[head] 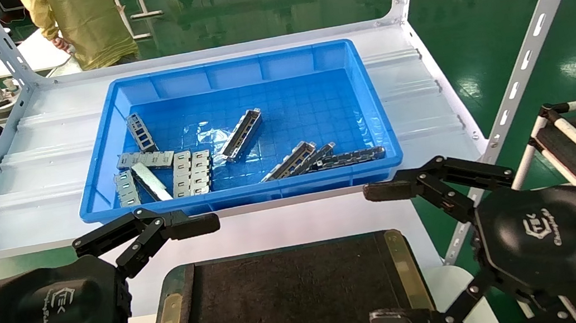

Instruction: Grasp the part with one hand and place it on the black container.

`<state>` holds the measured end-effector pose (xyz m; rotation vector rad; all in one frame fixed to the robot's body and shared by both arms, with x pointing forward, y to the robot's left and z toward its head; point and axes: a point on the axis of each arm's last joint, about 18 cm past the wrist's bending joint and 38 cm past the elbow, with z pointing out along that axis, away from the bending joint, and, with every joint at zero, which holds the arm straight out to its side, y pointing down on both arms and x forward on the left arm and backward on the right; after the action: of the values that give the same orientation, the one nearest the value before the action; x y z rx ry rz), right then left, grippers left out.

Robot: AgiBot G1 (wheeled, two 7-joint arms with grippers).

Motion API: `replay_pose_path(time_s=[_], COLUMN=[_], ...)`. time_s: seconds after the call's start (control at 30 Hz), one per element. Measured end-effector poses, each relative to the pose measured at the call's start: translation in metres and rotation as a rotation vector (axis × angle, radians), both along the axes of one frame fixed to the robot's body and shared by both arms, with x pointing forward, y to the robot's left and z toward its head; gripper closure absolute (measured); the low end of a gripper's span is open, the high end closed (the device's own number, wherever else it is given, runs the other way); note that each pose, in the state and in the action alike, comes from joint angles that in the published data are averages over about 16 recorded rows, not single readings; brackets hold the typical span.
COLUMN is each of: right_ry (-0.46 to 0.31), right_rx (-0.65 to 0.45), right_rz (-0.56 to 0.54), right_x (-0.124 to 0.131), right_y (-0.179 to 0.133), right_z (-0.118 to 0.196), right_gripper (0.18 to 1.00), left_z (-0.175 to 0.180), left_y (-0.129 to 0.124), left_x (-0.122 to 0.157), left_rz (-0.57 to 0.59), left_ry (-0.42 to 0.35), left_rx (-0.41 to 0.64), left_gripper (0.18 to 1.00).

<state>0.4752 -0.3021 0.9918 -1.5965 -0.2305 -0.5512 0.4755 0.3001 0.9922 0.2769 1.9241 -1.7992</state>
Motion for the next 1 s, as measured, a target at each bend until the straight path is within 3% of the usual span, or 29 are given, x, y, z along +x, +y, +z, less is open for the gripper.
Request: replay_pose_path(time_s=[0.53,1.0], right_ry=[0.0,0.0], right_rx=[0.0,0.0], right_rz=[0.0,0.0], right_x=[0.0,0.0], right_y=[0.0,0.0], right_z=[0.0,0.0], right_gripper=[0.178,0.178], left_z=[0.001,0.014], left_y=[-0.002,-0.018], left_x=[0.015,0.09], left_rz=[0.04,0.238], left_ry=[0.004,-0.007], left_rx=[-0.009,-0.039], left_gripper=[0.184,0.184])
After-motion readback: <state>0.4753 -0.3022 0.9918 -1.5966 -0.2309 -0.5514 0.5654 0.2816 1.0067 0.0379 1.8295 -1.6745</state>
